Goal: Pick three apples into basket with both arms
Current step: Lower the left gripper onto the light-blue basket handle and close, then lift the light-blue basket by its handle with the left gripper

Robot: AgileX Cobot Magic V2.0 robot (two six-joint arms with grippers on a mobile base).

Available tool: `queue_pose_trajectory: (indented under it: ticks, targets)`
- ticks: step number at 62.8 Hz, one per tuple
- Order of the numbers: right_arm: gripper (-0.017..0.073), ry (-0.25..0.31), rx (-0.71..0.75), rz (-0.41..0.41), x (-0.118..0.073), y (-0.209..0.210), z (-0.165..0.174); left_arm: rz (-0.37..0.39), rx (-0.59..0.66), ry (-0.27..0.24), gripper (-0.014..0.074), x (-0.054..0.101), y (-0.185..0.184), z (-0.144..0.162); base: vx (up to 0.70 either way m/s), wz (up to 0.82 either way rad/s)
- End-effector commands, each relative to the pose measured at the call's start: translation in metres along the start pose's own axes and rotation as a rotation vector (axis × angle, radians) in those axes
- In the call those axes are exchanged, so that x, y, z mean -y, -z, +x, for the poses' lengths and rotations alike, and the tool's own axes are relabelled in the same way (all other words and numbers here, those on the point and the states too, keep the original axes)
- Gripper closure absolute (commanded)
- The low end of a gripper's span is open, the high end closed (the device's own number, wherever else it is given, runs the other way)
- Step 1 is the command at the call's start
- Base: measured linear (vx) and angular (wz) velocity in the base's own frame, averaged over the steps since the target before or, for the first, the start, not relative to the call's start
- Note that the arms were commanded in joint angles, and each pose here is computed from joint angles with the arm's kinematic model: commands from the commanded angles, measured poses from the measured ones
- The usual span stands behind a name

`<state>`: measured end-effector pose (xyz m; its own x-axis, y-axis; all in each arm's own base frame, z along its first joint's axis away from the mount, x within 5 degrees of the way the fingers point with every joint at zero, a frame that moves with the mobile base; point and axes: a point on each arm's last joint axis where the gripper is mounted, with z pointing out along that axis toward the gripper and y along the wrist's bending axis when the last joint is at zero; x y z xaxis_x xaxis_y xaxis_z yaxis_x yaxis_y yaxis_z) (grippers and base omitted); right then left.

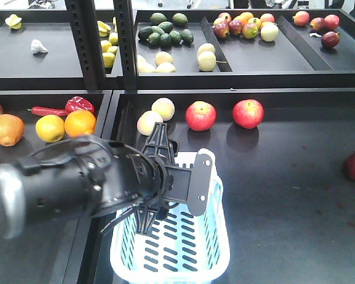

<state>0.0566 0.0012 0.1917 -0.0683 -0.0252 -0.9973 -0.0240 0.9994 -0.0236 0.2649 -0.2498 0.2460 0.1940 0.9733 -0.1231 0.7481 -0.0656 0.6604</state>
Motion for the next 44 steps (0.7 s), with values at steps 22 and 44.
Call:
queue_pose_trajectory:
  ticks: [22, 44]
  targets:
    - [0.0569, 0.018, 0.083, 0.005, 0.000, 0.001, -0.004, -0.164, 0.031, 0.011, 0.0583, -0.020, 0.002, -0.007, 0.00, 0.00]
    - [0.0569, 0.018, 0.083, 0.005, 0.000, 0.001, -0.004, -0.221, 0.033, 0.116, 0.0601, -0.029, 0.016, -0.003, 0.00, 0.00]
